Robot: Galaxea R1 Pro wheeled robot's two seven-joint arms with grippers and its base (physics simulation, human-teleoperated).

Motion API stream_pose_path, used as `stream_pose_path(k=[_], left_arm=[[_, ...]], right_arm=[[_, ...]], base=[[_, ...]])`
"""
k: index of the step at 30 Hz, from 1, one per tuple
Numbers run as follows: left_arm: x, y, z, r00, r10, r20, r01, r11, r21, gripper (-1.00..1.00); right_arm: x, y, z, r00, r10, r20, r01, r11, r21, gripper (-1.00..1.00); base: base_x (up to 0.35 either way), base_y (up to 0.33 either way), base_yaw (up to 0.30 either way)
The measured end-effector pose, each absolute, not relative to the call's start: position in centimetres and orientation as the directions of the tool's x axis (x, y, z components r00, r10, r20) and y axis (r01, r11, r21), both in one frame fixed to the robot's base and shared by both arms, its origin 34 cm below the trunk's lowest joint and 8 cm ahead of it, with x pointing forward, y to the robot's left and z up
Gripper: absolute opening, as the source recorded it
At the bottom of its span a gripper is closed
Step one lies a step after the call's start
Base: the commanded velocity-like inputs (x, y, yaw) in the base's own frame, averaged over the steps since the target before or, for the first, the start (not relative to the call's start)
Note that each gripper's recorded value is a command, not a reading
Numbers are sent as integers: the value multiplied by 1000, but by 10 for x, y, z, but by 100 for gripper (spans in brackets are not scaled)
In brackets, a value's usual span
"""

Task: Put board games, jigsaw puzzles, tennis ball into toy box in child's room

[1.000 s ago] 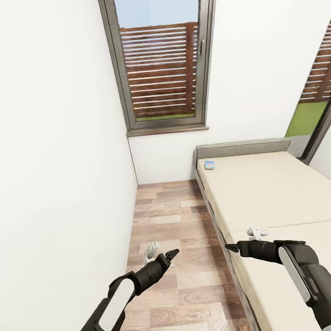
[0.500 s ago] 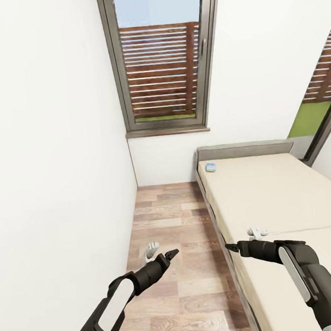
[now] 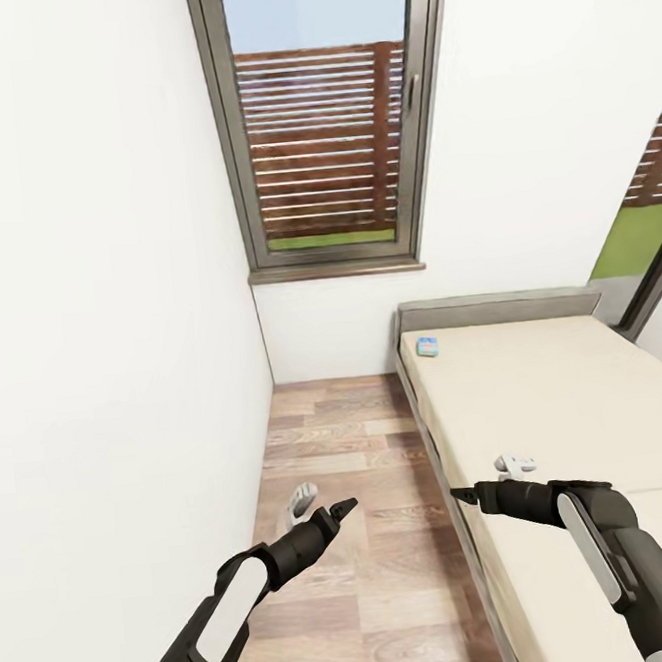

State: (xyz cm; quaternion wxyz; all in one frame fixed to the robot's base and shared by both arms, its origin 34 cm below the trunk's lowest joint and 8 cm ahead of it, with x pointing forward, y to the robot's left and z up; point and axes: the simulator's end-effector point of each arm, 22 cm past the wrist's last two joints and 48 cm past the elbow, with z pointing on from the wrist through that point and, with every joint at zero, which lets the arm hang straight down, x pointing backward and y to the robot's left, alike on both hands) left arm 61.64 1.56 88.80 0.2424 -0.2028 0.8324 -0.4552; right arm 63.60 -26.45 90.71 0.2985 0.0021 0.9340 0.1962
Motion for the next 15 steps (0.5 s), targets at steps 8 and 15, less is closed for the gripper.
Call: stream_pose_path(k=[8,15], left_arm=[[616,16,888,-800,-558,-220,-117,504,-856,100],[616,16,888,-801,-557,-221,-116,505,-855,100]], right_arm=[[636,-265,907,-822,121,-557,-113,923,367,100],[636,-265,907,-822,120,-557,-114,923,367,100]], base=[[330,0,0],[333,0,0]])
